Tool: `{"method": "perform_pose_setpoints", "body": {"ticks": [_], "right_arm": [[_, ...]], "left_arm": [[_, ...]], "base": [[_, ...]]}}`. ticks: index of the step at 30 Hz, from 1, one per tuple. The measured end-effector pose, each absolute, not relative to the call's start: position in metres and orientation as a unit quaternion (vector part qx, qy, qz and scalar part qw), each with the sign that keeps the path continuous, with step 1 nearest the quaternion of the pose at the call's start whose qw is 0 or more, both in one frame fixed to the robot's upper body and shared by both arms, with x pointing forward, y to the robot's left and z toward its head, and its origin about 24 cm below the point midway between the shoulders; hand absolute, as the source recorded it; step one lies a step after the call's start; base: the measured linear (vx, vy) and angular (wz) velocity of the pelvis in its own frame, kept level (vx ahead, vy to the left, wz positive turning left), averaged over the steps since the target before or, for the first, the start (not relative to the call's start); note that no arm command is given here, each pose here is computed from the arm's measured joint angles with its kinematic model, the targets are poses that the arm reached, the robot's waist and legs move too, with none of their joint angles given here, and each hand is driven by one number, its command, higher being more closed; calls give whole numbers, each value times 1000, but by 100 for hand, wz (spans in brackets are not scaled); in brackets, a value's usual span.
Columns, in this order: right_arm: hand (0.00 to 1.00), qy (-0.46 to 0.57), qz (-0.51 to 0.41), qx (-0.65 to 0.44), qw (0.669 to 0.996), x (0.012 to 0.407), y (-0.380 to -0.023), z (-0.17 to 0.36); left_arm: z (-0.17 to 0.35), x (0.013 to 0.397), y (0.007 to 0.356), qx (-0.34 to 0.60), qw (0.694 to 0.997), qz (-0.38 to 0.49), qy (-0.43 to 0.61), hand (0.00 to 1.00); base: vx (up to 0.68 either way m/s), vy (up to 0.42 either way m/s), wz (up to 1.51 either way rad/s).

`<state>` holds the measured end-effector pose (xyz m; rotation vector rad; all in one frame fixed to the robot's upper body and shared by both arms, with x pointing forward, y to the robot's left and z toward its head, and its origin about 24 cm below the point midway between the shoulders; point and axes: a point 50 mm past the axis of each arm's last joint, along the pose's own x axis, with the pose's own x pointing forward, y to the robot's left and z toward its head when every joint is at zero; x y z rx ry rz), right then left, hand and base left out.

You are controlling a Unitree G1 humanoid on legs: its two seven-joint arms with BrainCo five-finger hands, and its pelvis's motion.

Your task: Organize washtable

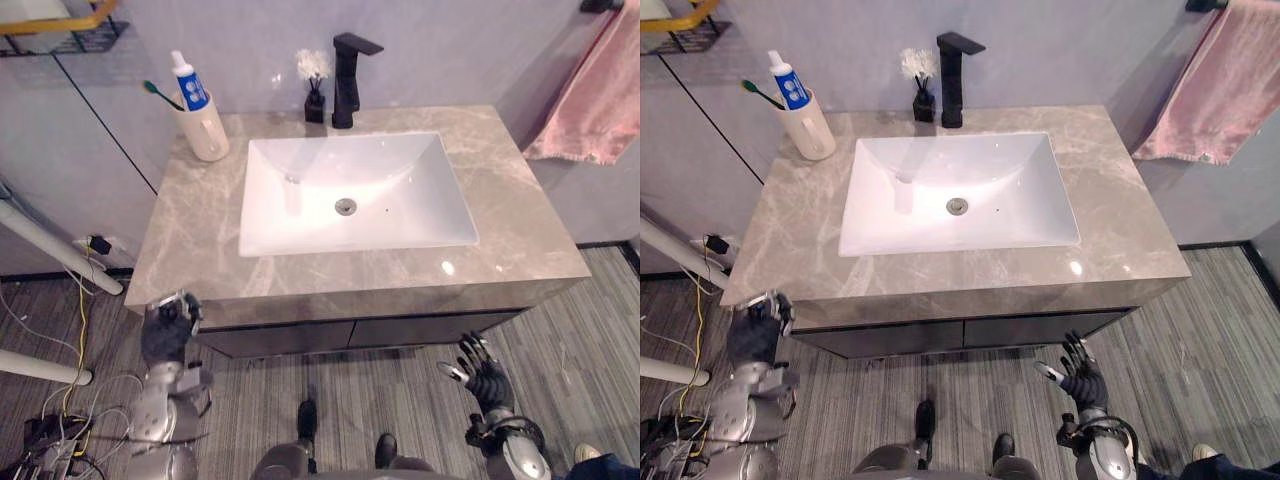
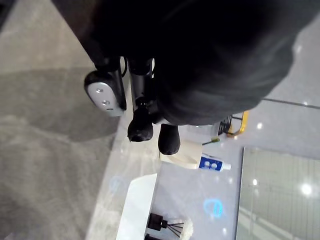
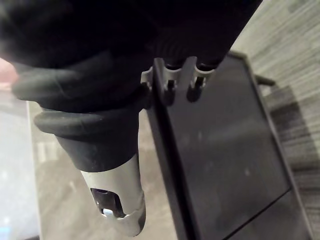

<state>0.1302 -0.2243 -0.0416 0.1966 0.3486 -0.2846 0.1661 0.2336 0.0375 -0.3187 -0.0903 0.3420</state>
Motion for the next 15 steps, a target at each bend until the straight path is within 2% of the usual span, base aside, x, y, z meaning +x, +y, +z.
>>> {"method": "perform_pose_setpoints", "body": {"ticks": [3,4,8,11,15], "right_arm": [[0,216,-177,110,954,107,-226,-59],[0,235,-182,115,948,99,-224,-66],[0,291,-193,133,928,81,-215,-90],[0,373,-207,148,893,64,-204,-124],[0,434,-245,163,852,45,-204,-146]], "left_arm": [[4,150,225,-224,957,186,13,100],[-13,144,218,-240,952,183,49,0],[-63,127,189,-280,932,154,170,0],[-115,101,157,-263,902,111,325,0],[-142,95,163,-209,887,112,397,0]], "base": [[18,15,23],[-1,1,15],[-6,-3,16],[-8,-12,-1],[1,-11,-30]]}}
